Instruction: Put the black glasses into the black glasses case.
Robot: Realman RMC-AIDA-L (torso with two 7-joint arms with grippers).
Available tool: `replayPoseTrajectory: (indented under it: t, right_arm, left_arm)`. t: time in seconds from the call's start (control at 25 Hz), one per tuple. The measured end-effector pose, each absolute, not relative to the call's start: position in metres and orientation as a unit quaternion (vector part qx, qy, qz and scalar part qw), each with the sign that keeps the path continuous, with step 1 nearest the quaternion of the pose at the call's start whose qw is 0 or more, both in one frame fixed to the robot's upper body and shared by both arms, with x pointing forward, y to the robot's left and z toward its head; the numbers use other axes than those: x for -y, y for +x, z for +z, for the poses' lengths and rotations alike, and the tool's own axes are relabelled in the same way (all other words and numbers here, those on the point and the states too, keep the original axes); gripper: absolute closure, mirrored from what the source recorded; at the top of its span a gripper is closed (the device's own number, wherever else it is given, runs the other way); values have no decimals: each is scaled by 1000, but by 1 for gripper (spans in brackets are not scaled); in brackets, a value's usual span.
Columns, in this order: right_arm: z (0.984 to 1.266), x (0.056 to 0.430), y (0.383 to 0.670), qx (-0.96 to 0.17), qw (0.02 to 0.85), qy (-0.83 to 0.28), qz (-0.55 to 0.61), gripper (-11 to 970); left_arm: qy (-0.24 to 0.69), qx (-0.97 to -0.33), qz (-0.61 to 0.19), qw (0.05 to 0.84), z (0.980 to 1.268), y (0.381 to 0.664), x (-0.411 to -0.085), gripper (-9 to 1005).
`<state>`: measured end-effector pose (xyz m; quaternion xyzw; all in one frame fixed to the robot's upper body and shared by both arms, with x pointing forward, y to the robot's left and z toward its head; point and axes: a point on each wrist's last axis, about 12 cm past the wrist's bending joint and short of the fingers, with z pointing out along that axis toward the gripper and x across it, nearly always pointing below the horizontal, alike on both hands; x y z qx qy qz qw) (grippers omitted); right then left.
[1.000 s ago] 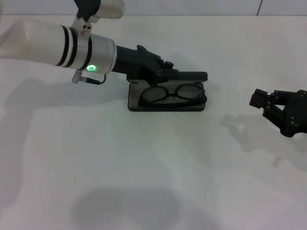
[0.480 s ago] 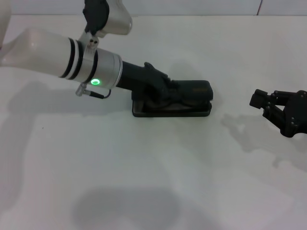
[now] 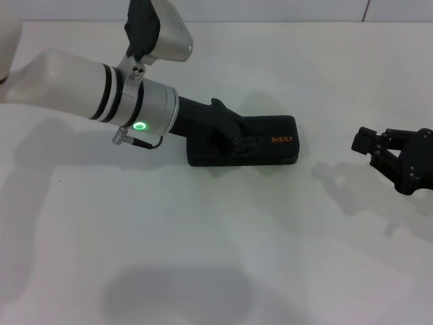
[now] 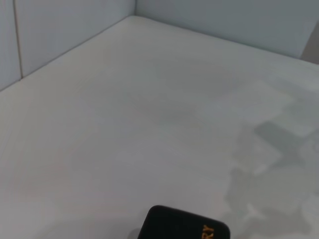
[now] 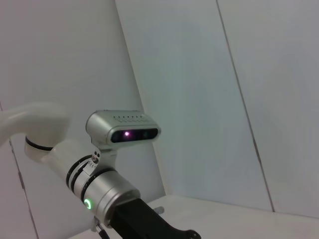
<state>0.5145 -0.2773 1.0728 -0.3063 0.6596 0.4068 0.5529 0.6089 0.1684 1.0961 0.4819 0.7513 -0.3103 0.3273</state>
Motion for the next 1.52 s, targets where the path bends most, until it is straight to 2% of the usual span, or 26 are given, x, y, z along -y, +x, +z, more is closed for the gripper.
replayPoseTrajectory:
  t: [0.36, 0.88, 1.52]
  right_arm:
    - [1071, 279, 512, -661, 552, -305, 406, 826]
    - [1069, 275, 511, -663, 537, -320, 412, 823]
    - [1061, 271, 505, -670, 516, -330, 419, 819]
  left_arm:
    - [464, -725, -346, 373, 1114, 599, -185, 745]
    - [452, -753, -316, 359, 1089, 602, -182, 733]
    - [444, -764, -313, 347, 1076, 598, -181, 719]
